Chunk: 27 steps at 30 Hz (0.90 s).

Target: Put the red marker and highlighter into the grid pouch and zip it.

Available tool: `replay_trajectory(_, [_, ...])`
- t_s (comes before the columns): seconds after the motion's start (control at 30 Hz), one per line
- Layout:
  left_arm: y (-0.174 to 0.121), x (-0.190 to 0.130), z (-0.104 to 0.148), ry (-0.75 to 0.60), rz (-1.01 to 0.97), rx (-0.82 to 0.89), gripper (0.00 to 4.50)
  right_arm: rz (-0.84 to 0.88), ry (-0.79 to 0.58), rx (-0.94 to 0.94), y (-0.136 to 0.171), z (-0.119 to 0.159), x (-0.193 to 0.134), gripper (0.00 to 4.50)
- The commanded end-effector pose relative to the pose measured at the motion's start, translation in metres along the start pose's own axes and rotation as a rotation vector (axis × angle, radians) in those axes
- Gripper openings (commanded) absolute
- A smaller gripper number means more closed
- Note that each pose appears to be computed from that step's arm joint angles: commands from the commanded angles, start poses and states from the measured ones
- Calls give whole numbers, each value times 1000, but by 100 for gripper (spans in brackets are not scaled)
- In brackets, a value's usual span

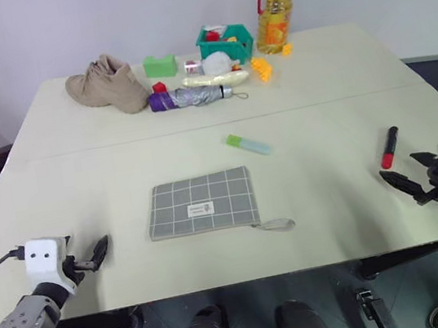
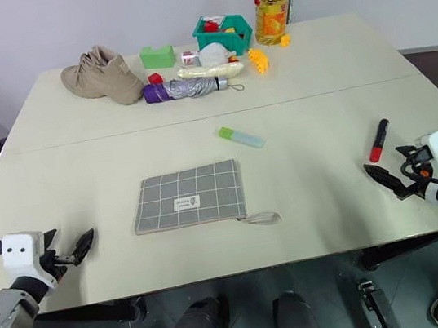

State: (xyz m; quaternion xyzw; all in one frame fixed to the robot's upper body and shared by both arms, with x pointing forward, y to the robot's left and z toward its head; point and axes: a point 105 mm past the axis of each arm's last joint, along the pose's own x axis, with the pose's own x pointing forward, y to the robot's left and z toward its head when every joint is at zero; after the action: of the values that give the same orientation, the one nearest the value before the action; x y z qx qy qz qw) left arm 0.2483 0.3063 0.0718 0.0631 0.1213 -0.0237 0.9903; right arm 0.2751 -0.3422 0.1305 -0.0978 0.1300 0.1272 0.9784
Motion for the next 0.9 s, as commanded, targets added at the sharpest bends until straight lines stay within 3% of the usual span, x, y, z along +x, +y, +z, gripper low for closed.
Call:
replay_trajectory(0.03, [4, -4, 7, -14, 15, 31, 450, 18, -44, -26, 5, 15, 2, 447])
replay_trajectory(0.2, [4, -2, 8, -35, 20, -14, 450, 28, -53, -29, 8, 19, 5, 447])
replay_trajectory(0.37, [-5, 3, 20, -89, -11, -13, 450, 118, -118, -54, 27, 45, 16, 447])
replay_trajectory(0.57, [-17, 8, 23, -118, -39, -5, 450, 351, -206, -72, 91, 74, 41, 447])
replay_trajectory(0.67, [-29, 11, 21, -117, -78, 19, 450, 485, -278, -59, 141, 91, 56, 360])
replay_trajectory(0.87, [-39, 14, 24, -132, -121, 57, 450, 578, -226, -89, 200, 83, 84, 43])
replay_trajectory(0.9, [-40, 15, 24, -132, -131, 71, 450, 593, -212, -85, 207, 79, 87, 6])
